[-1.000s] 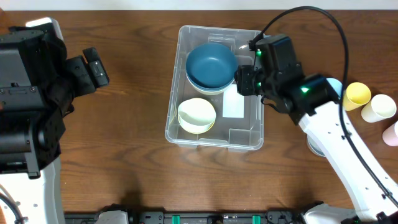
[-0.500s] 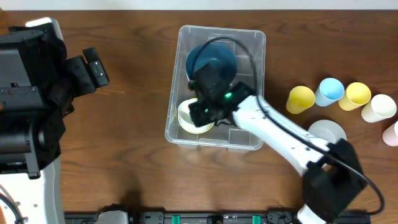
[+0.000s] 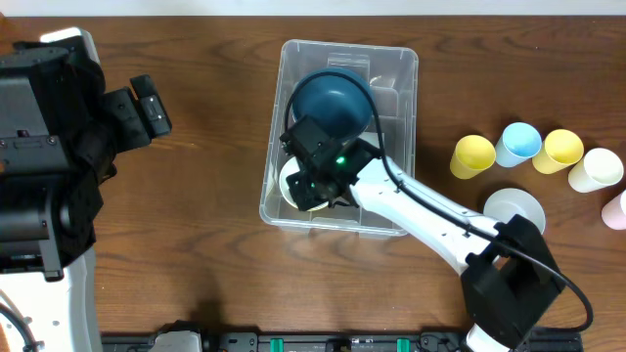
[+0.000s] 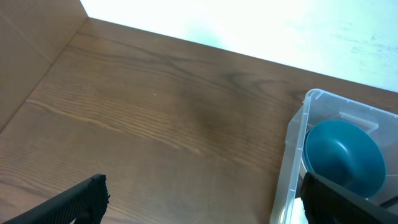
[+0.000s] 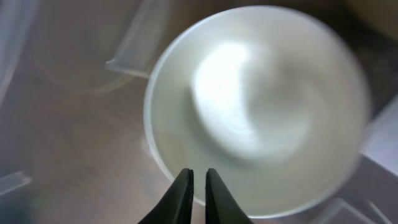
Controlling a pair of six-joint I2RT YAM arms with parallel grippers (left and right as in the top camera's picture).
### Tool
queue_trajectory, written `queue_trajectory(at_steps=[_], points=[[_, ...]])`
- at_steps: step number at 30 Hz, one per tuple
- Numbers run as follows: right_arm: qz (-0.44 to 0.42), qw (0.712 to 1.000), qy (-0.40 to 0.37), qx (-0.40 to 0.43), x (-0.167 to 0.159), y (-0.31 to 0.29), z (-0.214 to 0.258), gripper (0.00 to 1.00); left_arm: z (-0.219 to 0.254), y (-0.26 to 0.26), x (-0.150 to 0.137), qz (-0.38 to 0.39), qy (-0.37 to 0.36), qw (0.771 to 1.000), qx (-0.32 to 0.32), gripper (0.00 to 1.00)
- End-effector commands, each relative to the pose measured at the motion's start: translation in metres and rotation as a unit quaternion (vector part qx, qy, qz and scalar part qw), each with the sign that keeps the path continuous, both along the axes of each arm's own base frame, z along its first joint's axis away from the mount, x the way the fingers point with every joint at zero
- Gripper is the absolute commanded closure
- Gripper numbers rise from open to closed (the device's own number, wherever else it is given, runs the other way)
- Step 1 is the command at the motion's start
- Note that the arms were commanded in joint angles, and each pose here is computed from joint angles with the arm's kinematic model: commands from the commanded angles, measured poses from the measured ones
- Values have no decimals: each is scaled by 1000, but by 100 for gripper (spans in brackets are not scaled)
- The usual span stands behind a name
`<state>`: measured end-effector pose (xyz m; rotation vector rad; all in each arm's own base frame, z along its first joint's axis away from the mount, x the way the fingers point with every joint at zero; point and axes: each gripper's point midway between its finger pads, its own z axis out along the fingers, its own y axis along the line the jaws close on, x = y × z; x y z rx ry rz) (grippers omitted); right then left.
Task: Pack container
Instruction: 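Press the white bowl down with the right gripper and withdraw, then grasp the light-blue bowl rim with the right gripper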
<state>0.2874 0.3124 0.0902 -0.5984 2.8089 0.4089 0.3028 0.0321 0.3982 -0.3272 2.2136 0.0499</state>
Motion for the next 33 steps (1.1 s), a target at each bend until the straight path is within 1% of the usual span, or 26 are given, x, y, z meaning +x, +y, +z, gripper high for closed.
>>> queue_trajectory(at_steps=[1,3,5,8,10,12,13,14,15,16,17,18,22,25,27,30,33], points=[[-31,998,-48,22,24,-18,39,91,0,3,-1,7,1,1000,3,2],[-65,994,-81,38,38,-40,70,88,0,3,-1,7,1,1000,3,2],[-119,985,-112,49,51,-75,103,84,0,3,-1,7,1,1000,3,2],[-230,960,-155,45,63,-148,145,80,0,3,-1,7,1,1000,3,2],[-316,931,-177,36,63,-207,168,78,0,3,-1,7,1,1000,3,2],[-406,894,-187,23,54,-268,183,74,0,3,-1,7,1,1000,3,2],[-442,877,-187,17,47,-293,187,71,0,3,-1,7,1,1000,3,2],[-479,858,-183,11,39,-318,189,66,0,3,-1,7,1,1000,3,2],[-520,836,-175,2,28,-345,189,62,0,3,-1,7,1,1000,3,2],[-553,816,-166,-5,18,-366,187,58,0,3,-1,7,1,1000,3,2],[-588,794,-153,-14,7,-388,183,51,0,3,-1,7,1,1000,3,2],[-617,774,-138,-22,-4,-406,178,41,0,3,-1,7,1,1000,3,2],[-686,722,-81,-36,-33,-449,144,25,0,3,-1,7,1,1000,3,2],[-715,697,-44,-35,-47,-463,110,23,0,3,-1,7,1,1000,3,2],[-725,688,-23,-32,-54,-466,84,23,0,3,-1,7,1,1000,3,2],[-726,687,-2,-23,-57,-463,48,26,0,3,-1,7,1,1000,3,2],[-721,693,7,-6,-53,-457,18,26,0,3,-1,7,1,1000,3,2]])
